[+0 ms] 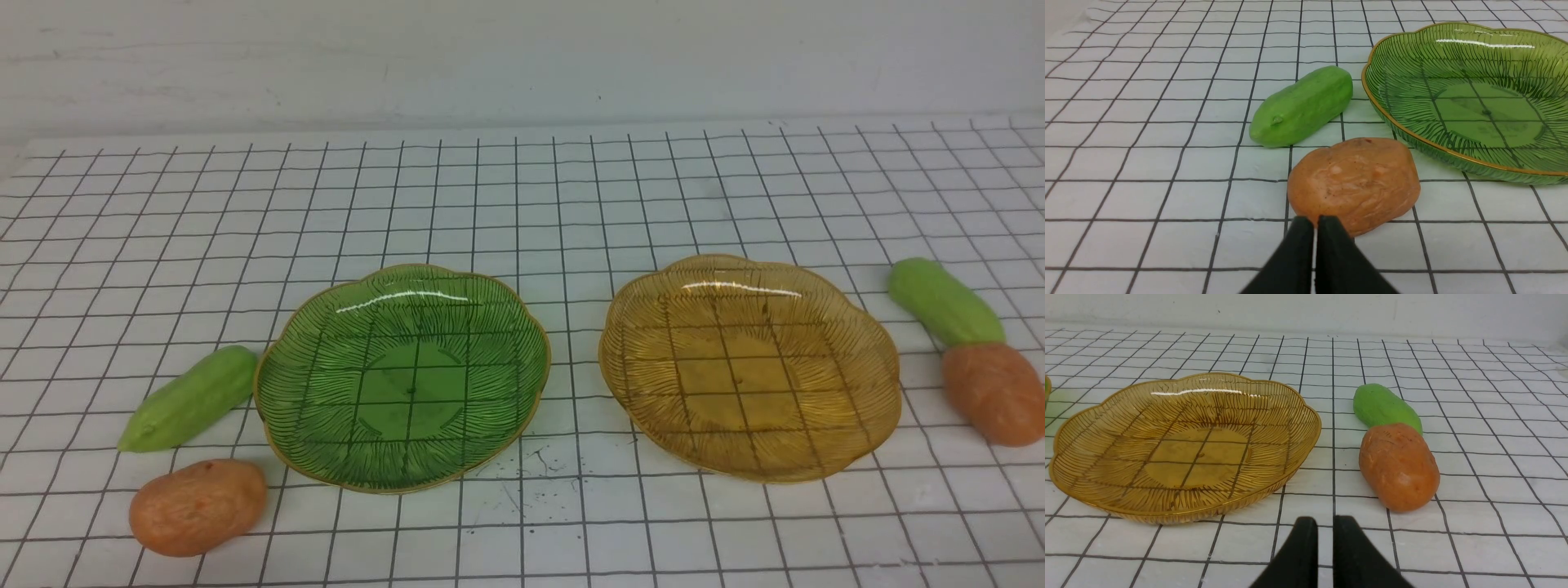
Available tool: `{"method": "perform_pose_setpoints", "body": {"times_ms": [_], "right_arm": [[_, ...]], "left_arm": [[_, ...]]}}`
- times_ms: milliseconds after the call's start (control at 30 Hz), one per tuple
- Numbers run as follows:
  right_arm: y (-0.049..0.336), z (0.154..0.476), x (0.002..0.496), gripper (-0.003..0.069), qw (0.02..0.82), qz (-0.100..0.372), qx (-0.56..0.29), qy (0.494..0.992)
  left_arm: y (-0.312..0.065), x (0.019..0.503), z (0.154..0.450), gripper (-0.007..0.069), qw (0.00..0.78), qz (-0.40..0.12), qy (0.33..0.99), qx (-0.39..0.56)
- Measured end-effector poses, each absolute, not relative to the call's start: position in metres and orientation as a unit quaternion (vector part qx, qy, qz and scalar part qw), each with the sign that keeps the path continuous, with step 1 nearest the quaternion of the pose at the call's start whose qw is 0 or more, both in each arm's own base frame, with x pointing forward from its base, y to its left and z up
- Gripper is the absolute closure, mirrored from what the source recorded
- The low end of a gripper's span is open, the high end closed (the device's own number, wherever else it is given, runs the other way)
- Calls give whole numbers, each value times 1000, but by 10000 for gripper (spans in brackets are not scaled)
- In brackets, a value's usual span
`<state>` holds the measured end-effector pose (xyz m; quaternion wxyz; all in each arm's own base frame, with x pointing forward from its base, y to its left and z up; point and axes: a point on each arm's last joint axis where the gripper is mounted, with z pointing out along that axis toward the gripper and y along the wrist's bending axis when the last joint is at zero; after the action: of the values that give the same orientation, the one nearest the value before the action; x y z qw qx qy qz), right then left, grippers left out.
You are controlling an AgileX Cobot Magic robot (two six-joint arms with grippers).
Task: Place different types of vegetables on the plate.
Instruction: 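Put the potatoes from the left side into the left plate with the left gripper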
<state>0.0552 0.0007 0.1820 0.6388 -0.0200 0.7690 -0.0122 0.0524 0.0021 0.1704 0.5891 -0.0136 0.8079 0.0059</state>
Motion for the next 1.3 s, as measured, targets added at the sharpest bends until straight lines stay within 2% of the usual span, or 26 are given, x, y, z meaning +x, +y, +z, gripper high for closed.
{"method": "perform_pose_setpoints", "body": {"times_ms": [33, 133, 167, 233, 267, 333, 367, 433, 567, 633, 700, 767, 833, 900, 933, 967, 1000, 1033, 1067, 1100, 1167, 1300], "right_arm": [[1, 182, 55, 606, 641, -11, -19, 768], [4, 186, 56, 606, 654, 102, 84, 745], [5, 188, 56, 606, 651, 148, 125, 734], [8, 190, 56, 606, 625, 261, 227, 700], [8, 191, 56, 606, 611, 299, 261, 685], [10, 193, 56, 606, 579, 374, 325, 648], [10, 194, 56, 606, 570, 392, 340, 638], [11, 195, 56, 606, 556, 420, 364, 618], [11, 196, 56, 606, 559, 420, 358, 619], [12, 202, 55, 606, 574, 407, 329, 630], [13, 220, 52, 606, 608, 386, 285, 632], [13, 249, 46, 606, 656, 362, 235, 619], [13, 287, 35, 606, 715, 315, 163, 603], [15, 309, 30, 606, 734, 292, 125, 601], [22, 335, 30, 606, 732, 263, 62, 626], [23, 334, 32, 606, 726, 260, 57, 634], [27, 343, 35, 606, 711, 250, 25, 656], [32, 353, 42, 606, 684, 239, -12, 689], [34, 356, 42, 606, 670, 234, -30, 704], [37, 357, 54, 606, 618, 219, -65, 752], [39, 350, 68, 606, 536, 194, -101, 816], [32, 330, 90, 606, 392, 147, -110, 901]], "left_arm": [[2, 52, 170, 631, 589, 6, 808, -14], [-1, 52, 170, 631, 587, -43, 806, -56], [-2, 52, 170, 631, 584, -82, 803, -92], [-9, 52, 171, 631, 560, -198, 782, -191], [-13, 52, 172, 631, 538, -263, 763, -245], [-18, 52, 175, 631, 494, -359, 722, -325], [-21, 52, 177, 631, 470, -403, 698, -360], [-22, 52, 179, 631, 451, -437, 676, -384], [-21, 54, 186, 631, 455, -475, 630, -413], [-21, 53, 189, 631, 462, -474, 633, -400], [-23, 50, 207, 631, 494, -463, 646, -351], [-25, 43, 241, 631, 552, -444, 648, -279], [-28, 39, 277, 633, 581, -417, 665, -214], [-31, 42, 289, 632, 571, -397, 695, -182], [-38, 49, 309, 632, 532, -366, 753, -125], [-40, 49, 308, 632, 519, -362, 766, -113], [-41, 55, 314, 632, 495, -345, 792, -95], [-44, 65, 318, 632, 434, -311, 844, -52], [-44, 68, 318, 632, 416, -300, 858, -38], [-43, 81, 320, 632, 341, -258, 904, 0], [-36, 100, 319, 632, 259, -200, 944, 36], [-23, 138, 313, 632, 187, -121, 974, 52]]}}
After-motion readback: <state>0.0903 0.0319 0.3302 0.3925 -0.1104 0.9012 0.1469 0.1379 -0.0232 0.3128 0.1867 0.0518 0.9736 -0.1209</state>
